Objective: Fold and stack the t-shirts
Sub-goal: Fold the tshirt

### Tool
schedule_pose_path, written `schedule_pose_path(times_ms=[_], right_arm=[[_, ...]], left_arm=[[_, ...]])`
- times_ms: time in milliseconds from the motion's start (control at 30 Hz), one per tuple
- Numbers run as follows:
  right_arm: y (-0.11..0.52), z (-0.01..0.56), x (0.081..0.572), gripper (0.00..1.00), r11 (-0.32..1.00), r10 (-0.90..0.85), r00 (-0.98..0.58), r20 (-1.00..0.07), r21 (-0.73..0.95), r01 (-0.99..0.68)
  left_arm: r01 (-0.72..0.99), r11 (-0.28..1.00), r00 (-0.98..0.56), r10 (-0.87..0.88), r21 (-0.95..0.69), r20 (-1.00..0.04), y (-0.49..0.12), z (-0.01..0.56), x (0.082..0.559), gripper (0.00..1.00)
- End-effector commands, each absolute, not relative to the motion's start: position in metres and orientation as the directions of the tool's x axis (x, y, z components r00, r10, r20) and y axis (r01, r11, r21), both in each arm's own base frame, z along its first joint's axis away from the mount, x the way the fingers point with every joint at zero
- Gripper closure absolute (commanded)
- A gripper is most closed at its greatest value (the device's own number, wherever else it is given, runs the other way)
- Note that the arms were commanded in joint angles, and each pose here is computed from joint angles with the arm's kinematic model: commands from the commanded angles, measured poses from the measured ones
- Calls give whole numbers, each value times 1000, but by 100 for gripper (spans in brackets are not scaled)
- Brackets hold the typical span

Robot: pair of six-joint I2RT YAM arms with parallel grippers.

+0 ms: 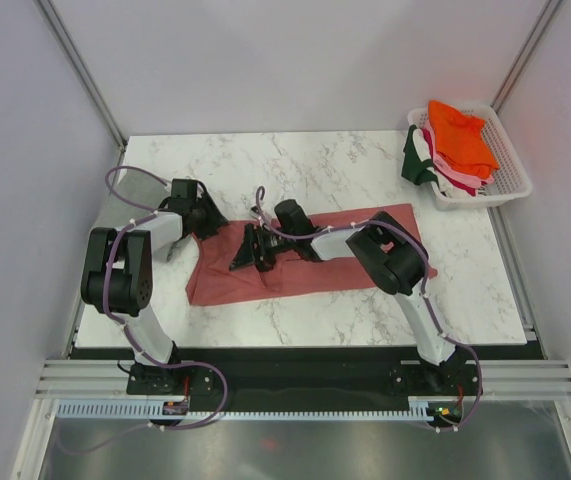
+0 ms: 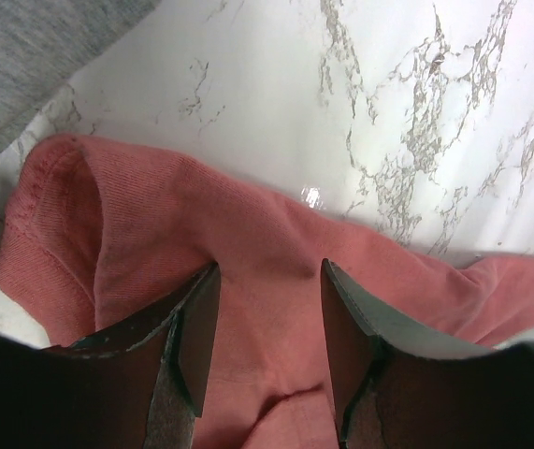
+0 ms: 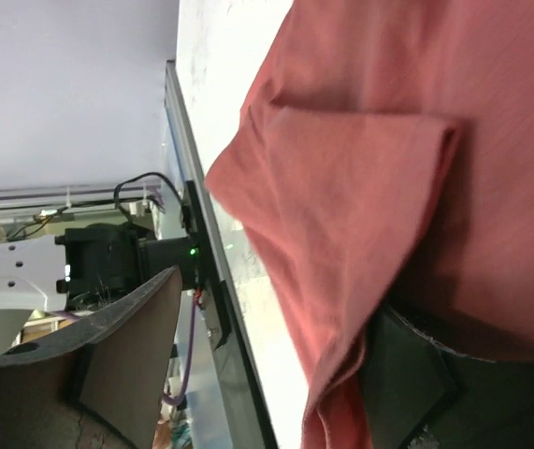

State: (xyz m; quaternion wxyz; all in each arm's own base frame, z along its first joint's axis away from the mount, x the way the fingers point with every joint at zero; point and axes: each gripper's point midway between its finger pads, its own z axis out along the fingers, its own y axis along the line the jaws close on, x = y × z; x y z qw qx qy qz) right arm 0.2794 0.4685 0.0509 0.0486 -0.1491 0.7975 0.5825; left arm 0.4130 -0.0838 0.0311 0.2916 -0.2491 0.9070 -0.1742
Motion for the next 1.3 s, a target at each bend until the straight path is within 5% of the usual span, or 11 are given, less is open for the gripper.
schedule_pose_path(times_ms=[0,400,633,833,1033,1267], right_arm=[[476,96,243,23,152,-224,-927,-301,929,-339],[454,146,168,23,53,-271,-889,-369,916,-397],[427,148,201,24,205,-232,-873,-429,856,-475],[359,157,253,23,480,-118,-825,-553,695,-535],[243,130,291,23,836,47,-802,-596,463,-296],[136,111,301,28,973,204,-706,-678,217,74]], left_arm=[[-346,839,-710,-526,-420,-467,-75,34,413,45],[-347,839,-711,-526,-418,-467,-75,34,413,45],[-334,842,-705,-522,-424,-481,-75,41,412,45],[-293,839,-678,-520,-458,-520,-80,66,407,38],[-261,829,-638,-533,-495,-556,-91,95,384,32],[-320,791,-575,-600,-522,-556,-95,111,331,21]])
